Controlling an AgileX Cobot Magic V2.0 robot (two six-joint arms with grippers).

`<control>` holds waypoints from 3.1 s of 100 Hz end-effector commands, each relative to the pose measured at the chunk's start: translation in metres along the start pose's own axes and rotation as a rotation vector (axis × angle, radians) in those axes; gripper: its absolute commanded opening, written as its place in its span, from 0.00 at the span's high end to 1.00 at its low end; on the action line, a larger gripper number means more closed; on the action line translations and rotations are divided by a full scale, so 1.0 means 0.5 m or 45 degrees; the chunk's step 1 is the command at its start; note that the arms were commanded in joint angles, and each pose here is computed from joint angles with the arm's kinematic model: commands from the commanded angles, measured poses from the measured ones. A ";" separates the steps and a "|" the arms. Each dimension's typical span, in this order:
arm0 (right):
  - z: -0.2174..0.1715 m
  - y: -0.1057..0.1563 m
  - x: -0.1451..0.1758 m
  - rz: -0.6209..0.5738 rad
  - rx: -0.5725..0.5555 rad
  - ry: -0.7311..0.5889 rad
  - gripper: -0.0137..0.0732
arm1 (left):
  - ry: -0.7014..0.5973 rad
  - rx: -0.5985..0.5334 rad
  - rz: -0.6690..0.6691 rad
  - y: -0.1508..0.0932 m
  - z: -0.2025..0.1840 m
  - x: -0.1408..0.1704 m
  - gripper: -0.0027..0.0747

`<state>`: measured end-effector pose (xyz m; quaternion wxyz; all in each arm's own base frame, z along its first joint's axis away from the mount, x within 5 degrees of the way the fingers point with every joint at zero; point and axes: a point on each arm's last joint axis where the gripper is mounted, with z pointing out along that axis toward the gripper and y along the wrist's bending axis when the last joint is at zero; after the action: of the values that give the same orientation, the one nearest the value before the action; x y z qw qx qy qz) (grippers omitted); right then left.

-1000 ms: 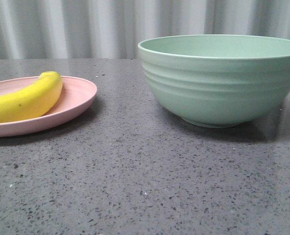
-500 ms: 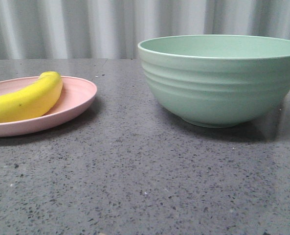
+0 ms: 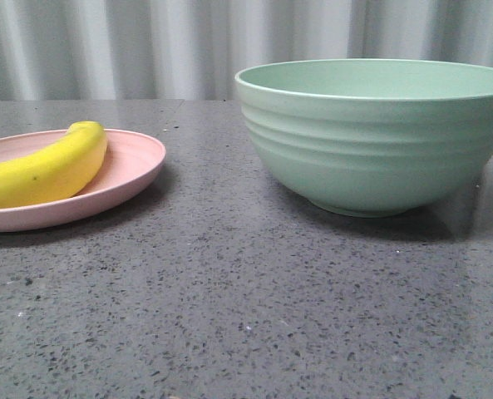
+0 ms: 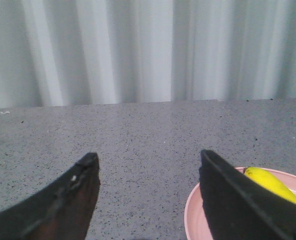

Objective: Transfer banana from pink plate to green bowl

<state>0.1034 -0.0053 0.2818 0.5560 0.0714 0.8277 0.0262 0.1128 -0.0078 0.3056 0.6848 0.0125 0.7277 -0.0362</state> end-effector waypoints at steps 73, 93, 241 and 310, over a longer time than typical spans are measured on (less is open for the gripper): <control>-0.005 0.001 -0.039 -0.004 0.005 -0.142 0.92 | 0.657 0.563 0.138 -0.190 0.151 -0.009 0.41; -0.005 0.001 -0.038 -0.004 0.005 -0.140 0.92 | 0.809 0.555 0.162 -0.217 0.205 0.015 0.41; -0.025 0.081 -0.149 -0.073 -0.331 0.022 0.45 | 0.670 0.945 0.266 -0.377 0.166 -0.091 0.99; 0.135 0.276 -0.215 0.234 -0.769 0.340 0.35 | 0.578 1.203 0.308 -0.465 0.090 -0.095 0.99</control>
<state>0.2070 0.1096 0.3578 0.4033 -0.0435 0.8592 0.3118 0.1460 -0.2397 0.3341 0.3781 0.4269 0.7839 -0.2456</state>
